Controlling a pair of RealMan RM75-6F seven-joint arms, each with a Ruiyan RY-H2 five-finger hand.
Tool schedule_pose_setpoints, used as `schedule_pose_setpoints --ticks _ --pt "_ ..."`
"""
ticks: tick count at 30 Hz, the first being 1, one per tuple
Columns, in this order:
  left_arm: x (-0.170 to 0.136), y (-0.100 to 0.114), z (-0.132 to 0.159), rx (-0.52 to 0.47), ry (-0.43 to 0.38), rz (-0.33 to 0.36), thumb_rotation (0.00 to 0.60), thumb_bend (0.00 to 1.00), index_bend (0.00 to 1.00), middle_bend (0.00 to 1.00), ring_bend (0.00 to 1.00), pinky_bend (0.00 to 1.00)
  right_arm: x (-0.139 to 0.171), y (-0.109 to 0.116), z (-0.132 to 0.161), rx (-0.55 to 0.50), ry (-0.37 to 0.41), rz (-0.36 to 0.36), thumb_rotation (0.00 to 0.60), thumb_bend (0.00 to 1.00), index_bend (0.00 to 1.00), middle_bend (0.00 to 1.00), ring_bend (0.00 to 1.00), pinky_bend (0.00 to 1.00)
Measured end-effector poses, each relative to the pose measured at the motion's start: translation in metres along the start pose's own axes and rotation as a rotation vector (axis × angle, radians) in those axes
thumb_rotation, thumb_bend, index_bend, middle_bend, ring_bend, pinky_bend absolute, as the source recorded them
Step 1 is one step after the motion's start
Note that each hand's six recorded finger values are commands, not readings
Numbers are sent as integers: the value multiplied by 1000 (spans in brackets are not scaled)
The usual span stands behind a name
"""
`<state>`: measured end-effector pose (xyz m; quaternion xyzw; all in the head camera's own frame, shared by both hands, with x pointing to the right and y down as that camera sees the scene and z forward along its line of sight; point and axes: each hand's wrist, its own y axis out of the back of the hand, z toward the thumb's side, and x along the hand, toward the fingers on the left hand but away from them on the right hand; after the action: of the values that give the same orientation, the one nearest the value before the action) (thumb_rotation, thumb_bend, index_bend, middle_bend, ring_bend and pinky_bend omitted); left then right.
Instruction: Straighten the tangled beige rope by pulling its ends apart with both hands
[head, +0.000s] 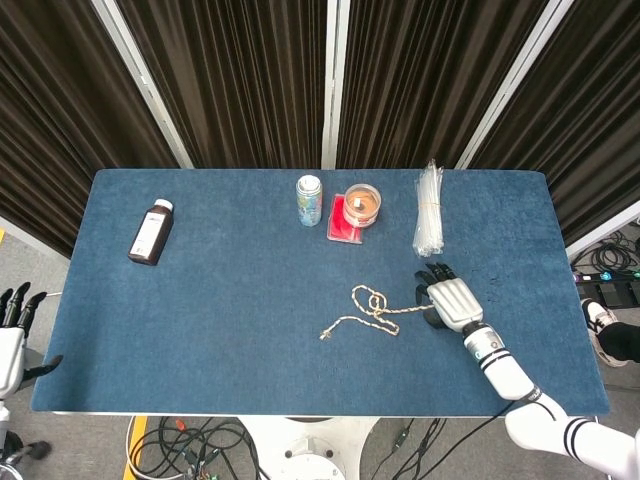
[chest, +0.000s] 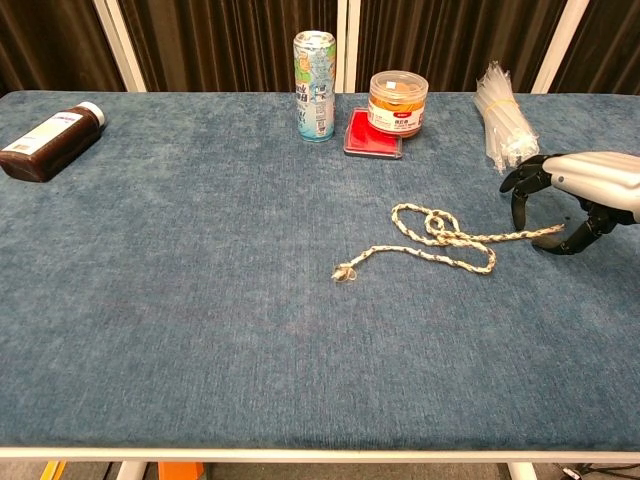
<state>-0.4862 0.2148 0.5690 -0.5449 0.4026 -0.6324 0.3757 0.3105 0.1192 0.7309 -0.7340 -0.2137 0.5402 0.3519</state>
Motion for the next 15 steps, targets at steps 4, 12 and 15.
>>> schedule_pose_setpoints --ticks 4,12,15 --pt "0 -1 -1 -1 4 -2 600 51 129 16 0 16 -2 0 1 0 0 -1 600 346 490 163 0 0" --pt "-1 -1 -4 2 11 1 600 51 129 16 0 16 -4 -5 2 -3 -5 7 600 368 522 169 0 0" --pt "-1 -1 -5 4 11 0 600 50 129 16 0 17 -4 -6 1 -2 -8 9 600 376 530 173 0 0"
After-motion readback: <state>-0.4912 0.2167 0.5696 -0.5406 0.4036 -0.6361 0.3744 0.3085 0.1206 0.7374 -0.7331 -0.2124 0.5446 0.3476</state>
